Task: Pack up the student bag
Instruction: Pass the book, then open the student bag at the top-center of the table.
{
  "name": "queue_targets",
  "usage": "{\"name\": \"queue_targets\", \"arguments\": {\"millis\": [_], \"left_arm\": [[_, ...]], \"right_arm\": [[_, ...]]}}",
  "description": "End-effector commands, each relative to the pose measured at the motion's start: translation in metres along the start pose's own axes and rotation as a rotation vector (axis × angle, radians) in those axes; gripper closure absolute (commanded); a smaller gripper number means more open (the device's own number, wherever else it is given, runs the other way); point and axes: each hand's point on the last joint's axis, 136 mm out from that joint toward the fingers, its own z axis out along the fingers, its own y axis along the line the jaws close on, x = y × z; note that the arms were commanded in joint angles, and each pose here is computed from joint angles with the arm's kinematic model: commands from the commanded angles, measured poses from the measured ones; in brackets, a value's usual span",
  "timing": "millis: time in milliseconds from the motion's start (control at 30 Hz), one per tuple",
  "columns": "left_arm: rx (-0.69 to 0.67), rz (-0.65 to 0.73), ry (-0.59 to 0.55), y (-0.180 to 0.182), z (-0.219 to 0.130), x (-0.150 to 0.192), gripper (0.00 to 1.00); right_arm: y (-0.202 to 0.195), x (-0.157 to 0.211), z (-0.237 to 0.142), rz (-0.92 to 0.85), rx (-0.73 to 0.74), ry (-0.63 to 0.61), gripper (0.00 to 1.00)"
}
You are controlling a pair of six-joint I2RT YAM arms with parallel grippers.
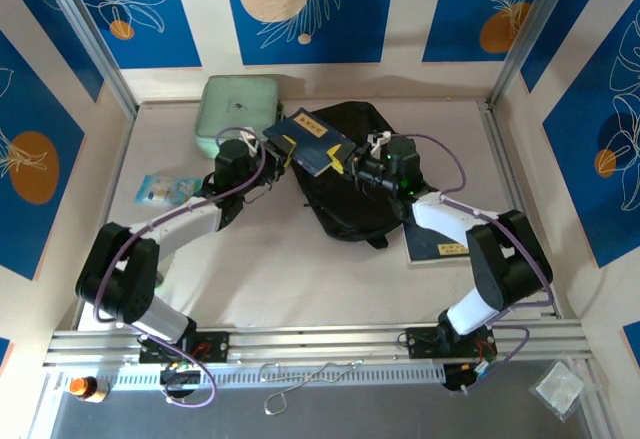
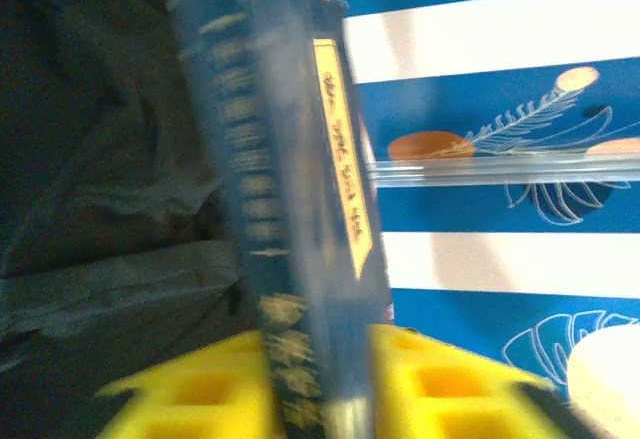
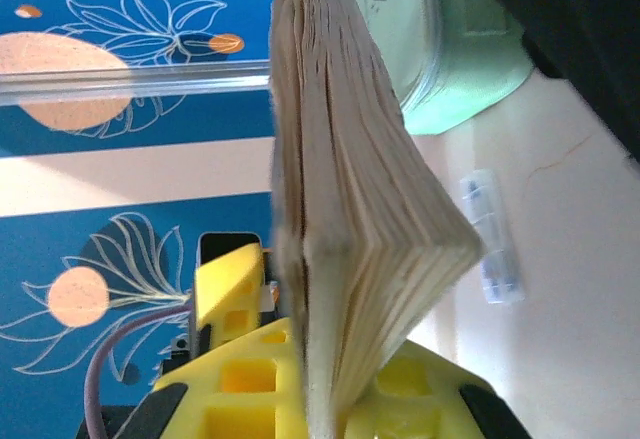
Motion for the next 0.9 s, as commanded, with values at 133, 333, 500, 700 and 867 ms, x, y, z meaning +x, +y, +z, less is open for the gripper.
{"name": "queue_targets", "arguments": {"millis": [133,333,500,700,867], "left_arm": [[-0.281,0.444,0.157,0.032,-0.018,0.030,0.35],[-0.282,0.693,0.356,0.038,-0.011,0.079,0.30],[-0.267,0.862,0.512,0.040,0.004,0.125,0.24],[-0.283,1.112,0.693,0.051,0.014,0.172,0.13],[-0.377,1.434,0.831,0.068,0.012,0.197,0.10]], "right_arm": [[0.010,-0.025,-0.052,-0.226,0.151,-0.067,1.00],[0.000,-0.049,-0.106,-0.285,0.288,-0.177,1.00],[-0.007,-0.066,-0.146,-0.281,0.365,-0.266,1.00],[-0.011,-0.077,-0.185,-0.265,0.401,-0.361,1.00],[-0.019,-0.084,-0.206,-0.215,0.417,-0.406,1.00]]}}
